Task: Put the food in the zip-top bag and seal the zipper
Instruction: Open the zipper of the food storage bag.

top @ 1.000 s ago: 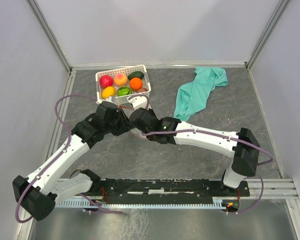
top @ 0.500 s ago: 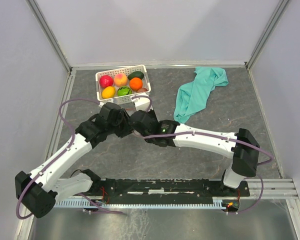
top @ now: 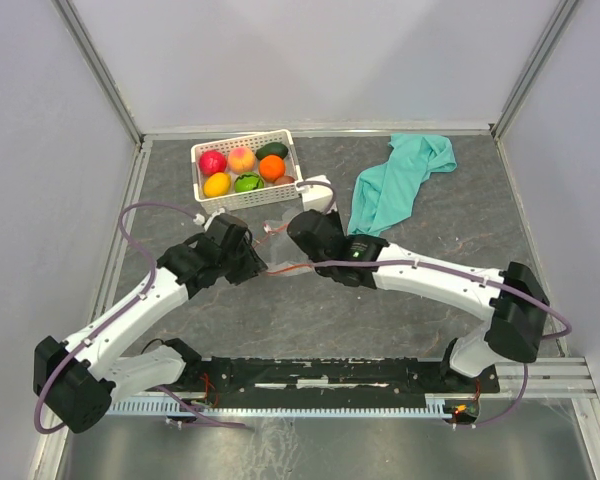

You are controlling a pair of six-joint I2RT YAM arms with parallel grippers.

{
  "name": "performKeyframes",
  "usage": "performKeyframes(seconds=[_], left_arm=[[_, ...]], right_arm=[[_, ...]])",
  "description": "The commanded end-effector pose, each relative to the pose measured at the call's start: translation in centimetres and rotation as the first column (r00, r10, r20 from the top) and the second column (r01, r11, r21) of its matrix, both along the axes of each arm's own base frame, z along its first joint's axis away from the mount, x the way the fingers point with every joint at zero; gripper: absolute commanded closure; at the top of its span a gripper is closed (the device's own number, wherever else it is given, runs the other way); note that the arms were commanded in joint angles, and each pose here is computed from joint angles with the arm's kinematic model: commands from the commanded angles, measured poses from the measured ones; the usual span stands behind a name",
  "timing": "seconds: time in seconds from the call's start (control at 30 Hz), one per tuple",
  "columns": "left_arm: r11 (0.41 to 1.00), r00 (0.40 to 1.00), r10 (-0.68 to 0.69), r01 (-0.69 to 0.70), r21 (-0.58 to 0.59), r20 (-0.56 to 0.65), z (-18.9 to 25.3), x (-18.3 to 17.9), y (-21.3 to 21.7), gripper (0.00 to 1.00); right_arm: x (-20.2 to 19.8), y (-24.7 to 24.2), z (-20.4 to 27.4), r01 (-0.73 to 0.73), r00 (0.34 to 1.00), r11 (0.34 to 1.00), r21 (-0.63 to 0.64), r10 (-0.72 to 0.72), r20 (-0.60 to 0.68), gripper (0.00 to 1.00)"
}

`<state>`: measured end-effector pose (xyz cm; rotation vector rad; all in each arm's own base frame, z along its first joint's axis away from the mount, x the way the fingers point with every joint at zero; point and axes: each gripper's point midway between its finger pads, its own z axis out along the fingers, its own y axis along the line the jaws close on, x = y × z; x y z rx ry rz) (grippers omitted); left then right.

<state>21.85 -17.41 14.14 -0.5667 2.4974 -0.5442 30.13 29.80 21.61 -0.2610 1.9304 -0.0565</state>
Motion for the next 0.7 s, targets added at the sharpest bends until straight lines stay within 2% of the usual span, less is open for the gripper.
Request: performKeyframes(seconds=[0.0,0.13,0.23,0.4,0.5,0.67], left_arm=[[0.995,0.998,-0.008,0.002,0.101,0.066,1.4,1.0,1.5,0.65],[0.993,0.992,-0.076,0.066,0.102,0.102,2.5,2.0,0.3,0.83],[0.988,0.98,-0.134,0.121,0.096,0.145,4.0,2.9,-0.7,0.97],[0.973,0.953,-0.219,0.197,0.118,0.21,6.2,3.6,-1.4,0.97],[0.964,0.937,-0.258,0.234,0.126,0.234,7.1,3.7,-1.8,0.97],[0.949,0.916,-0.313,0.29,0.124,0.253,8.0,3.6,-2.5,0.97]], right_arm=[[0.1,-0.6,2.3,0.0,0.999,0.997,0.078,-0.003,0.04,0.95],[-0.4,0.5,1.7,-0.079,0.997,0.993,0.083,0.079,0.01,0.82],[-1.0,1.8,1.1,-0.177,0.984,0.981,0.078,0.179,-0.019,0.68],[-1.8,3.0,1.0,-0.303,0.951,0.952,0.044,0.305,-0.051,0.42],[-1.6,3.1,1.8,-0.319,0.946,0.948,0.023,0.32,-0.058,0.34],[-0.6,4.0,3.5,-0.339,0.94,0.94,0.035,0.34,-0.037,0.28]])
